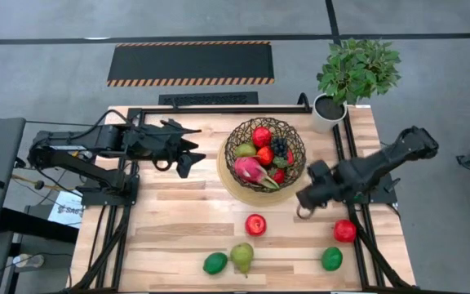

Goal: Build produce basket
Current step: Put the red apple into the black basket

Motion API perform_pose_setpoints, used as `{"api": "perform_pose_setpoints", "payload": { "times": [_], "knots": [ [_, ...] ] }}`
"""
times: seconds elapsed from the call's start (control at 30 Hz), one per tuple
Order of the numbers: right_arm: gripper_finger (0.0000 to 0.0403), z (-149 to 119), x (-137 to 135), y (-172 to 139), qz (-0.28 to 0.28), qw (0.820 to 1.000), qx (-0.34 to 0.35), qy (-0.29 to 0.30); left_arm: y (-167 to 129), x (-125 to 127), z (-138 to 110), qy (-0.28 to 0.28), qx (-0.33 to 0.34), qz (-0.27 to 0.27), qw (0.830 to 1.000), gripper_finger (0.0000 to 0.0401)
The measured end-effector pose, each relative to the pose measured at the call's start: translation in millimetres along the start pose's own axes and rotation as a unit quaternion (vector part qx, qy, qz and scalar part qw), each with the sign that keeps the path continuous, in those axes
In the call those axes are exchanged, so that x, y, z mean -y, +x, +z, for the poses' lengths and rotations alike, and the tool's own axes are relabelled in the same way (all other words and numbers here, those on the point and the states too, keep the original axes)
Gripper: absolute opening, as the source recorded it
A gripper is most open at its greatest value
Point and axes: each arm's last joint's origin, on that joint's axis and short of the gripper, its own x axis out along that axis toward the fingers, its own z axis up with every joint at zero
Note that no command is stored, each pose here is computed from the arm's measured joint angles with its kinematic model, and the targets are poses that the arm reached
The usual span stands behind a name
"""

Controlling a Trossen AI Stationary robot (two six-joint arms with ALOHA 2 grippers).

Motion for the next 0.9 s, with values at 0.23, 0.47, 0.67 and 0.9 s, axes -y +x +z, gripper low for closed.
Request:
{"api": "perform_pose_setpoints", "payload": {
  "times": [0.23,0.47,0.67,0.9],
  "knots": [
    [0.023,-47.3,6.1,17.4,0.008,0.994,-0.01,0.106,18.4,-0.7,1.6,-0.002,-0.019,0.005,1.0,0.0236],
    [0.0235,-84.5,13.4,33.7,-0.038,0.99,-0.042,0.133,35.1,-0.6,1.6,0.006,-0.043,-0.002,0.999,0.0236],
    [0.0235,-99.9,11.2,41.6,-0.083,0.987,-0.071,0.115,41.7,0.5,0.1,0.007,-0.05,0.001,0.999,0.0236],
    [0.0236,-114.0,9.1,51.7,-0.141,0.978,-0.088,0.123,41.1,0.6,0.6,0.013,-0.048,-0.001,0.999,0.0236]
  ]
}}
